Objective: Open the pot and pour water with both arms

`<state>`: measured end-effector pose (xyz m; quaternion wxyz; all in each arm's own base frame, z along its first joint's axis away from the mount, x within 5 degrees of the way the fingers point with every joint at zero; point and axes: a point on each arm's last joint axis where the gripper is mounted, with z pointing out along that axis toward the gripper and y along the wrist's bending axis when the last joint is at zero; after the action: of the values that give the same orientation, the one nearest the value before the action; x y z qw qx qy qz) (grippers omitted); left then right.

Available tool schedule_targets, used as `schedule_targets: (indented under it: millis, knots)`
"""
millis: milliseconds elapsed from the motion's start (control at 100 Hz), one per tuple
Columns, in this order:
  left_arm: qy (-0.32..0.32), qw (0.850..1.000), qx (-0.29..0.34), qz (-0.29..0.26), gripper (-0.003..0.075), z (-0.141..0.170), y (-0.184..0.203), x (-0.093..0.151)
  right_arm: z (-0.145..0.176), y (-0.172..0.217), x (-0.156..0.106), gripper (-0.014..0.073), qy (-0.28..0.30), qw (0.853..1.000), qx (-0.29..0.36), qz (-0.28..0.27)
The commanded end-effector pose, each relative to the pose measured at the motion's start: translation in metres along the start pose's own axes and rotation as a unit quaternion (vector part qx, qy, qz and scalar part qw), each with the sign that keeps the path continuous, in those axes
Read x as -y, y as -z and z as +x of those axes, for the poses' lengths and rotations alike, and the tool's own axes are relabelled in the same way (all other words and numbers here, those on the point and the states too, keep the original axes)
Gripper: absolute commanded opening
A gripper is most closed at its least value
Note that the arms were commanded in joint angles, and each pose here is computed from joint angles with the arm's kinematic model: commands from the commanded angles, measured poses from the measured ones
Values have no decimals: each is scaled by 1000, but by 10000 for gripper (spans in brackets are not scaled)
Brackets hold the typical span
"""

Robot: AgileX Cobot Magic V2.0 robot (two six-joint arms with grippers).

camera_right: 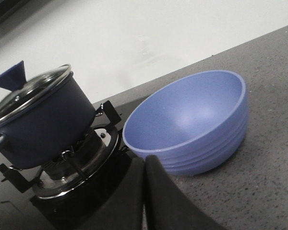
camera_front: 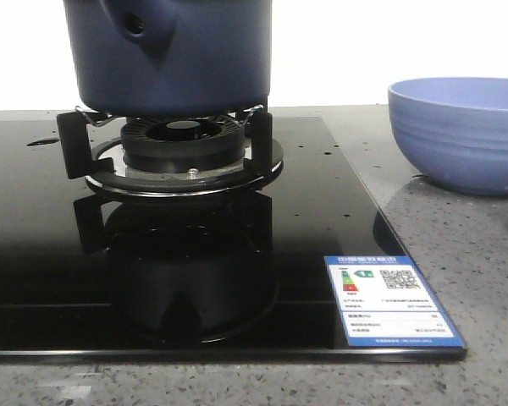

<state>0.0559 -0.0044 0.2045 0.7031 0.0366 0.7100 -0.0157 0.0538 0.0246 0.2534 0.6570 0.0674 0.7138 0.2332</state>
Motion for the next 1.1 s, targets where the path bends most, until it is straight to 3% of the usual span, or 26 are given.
schedule_targets:
  millis: [0,80,180,340,420,620,1090]
  knots:
    - [9,999,31,0,-20,4,1,0,-14,1,1,-62,25,998,45,27]
    - [9,999,31,0,-20,4,1,0,-16,1,6,-62,97,993,44,55]
    - [9,999,31,0,-20,4,1,0,-14,2,15,-62,234,966,17,107]
    - [9,999,31,0,-20,4,1,0,-10,1,27,-62,314,936,49,151]
    - [9,999,31,0,-20,4,1,0,0,-1,34,-62,309,936,70,153]
    - [9,999,31,0,-20,4,1,0,42,1,52,-62,261,952,16,160]
    - [9,1000,30,0,-20,4,1,0,43,4,52,-62,281,946,17,163]
